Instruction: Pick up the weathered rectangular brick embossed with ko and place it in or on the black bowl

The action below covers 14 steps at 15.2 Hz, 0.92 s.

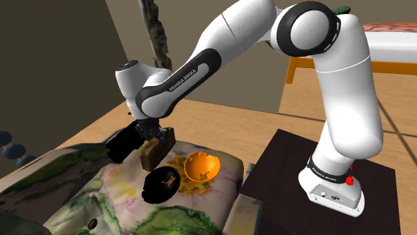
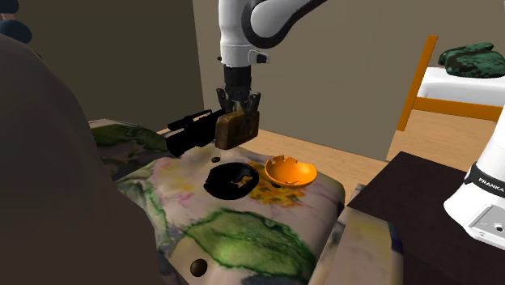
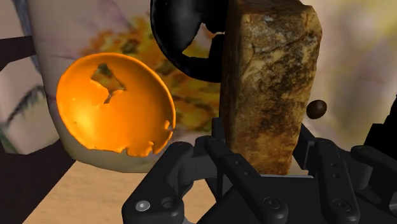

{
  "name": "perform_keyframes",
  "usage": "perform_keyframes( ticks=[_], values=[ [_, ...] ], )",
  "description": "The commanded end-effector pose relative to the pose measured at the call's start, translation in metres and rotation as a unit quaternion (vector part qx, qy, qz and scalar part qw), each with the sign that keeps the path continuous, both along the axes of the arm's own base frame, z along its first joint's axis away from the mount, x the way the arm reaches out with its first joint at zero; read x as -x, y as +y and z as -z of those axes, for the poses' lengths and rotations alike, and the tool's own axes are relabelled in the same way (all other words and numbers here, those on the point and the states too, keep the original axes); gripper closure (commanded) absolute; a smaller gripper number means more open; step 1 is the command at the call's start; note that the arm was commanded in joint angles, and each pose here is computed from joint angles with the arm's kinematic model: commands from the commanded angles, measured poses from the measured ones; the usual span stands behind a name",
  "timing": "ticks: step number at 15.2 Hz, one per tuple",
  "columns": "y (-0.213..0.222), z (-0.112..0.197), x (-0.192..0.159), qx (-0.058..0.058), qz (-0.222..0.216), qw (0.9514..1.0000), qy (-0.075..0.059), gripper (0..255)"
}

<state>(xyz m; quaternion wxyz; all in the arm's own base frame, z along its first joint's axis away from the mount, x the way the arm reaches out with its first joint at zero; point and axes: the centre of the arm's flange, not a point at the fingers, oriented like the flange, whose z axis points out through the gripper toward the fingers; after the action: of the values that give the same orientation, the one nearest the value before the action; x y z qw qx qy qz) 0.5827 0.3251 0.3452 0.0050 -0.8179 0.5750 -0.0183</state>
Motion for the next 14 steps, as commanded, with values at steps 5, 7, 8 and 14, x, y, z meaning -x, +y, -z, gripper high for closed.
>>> perform_keyframes(
  ticks=[5,7,8,14],
  values=[
    [0.068,-0.014,0.042,0.000,0.001,1.0000,-0.001,255],
    [0.080,-0.011,0.049,0.000,0.001,1.0000,-0.001,255],
    [0.080,-0.006,0.049,0.000,0.001,1.0000,-0.001,255],
    [0.080,0.026,0.049,0.000,0.001,1.0000,-0.001,255]
  ],
)
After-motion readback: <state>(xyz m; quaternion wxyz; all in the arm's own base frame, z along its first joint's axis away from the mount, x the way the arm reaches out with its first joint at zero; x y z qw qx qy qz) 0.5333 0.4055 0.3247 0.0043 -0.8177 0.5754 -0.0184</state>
